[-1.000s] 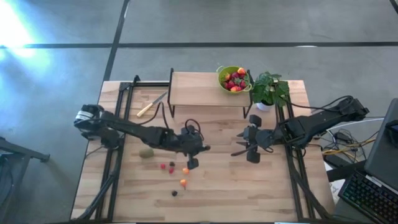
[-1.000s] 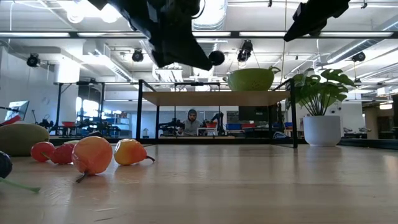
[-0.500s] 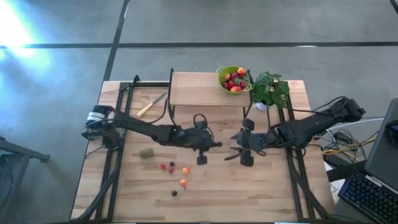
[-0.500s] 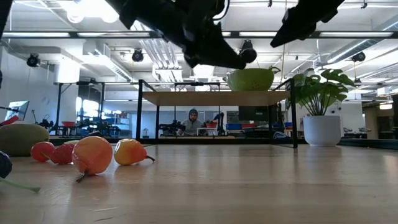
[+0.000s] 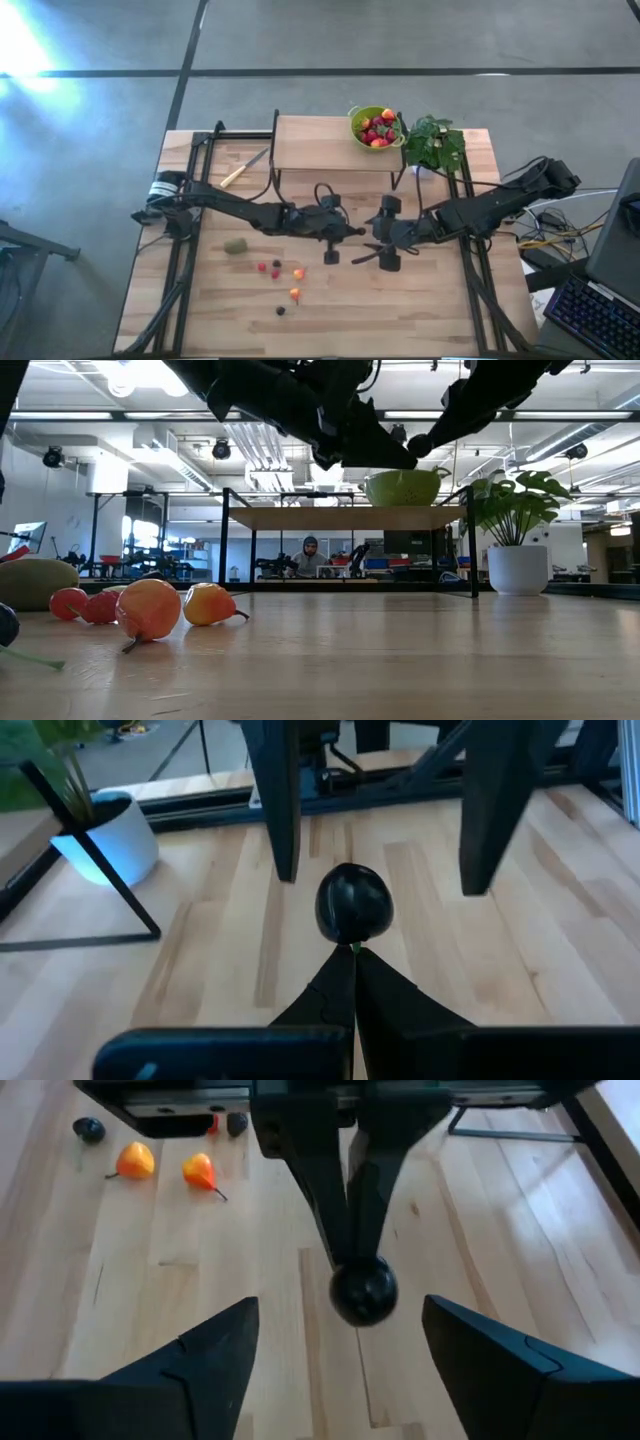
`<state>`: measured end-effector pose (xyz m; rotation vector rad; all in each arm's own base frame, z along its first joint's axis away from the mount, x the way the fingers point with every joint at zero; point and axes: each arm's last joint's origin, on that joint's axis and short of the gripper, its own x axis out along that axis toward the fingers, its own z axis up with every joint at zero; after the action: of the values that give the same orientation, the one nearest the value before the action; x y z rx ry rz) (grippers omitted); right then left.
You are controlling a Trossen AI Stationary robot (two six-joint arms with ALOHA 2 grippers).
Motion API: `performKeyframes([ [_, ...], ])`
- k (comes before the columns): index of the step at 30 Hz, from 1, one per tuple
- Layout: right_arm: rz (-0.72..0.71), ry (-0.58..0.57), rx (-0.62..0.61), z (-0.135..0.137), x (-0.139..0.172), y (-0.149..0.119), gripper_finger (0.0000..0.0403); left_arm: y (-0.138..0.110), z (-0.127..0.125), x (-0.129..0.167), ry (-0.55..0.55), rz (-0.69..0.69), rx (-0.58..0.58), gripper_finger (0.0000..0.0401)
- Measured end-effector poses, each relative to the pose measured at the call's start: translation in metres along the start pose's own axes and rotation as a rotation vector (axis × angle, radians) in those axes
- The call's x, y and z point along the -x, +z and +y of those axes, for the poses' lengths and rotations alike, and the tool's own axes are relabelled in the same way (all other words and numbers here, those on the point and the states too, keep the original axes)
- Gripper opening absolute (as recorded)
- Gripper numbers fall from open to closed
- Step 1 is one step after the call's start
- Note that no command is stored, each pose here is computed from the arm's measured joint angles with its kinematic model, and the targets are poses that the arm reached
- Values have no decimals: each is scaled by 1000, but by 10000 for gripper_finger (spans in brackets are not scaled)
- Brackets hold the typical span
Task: Build produce basket
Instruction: Put the black cherry into the green basket
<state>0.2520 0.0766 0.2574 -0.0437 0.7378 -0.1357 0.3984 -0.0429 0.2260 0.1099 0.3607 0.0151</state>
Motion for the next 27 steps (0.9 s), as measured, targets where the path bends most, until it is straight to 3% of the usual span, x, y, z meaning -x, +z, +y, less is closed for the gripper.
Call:
performKeyframes([
  [7,-34,4,6,2,-4,3,292,5,0,0,4,-51,-7,1],
  [11,-34,1,12,4,-8,3,280,4,0,0,1,-51,-7,1],
  [27,-33,-9,32,4,-10,3,136,4,-1,0,-22,-52,-7,2],
])
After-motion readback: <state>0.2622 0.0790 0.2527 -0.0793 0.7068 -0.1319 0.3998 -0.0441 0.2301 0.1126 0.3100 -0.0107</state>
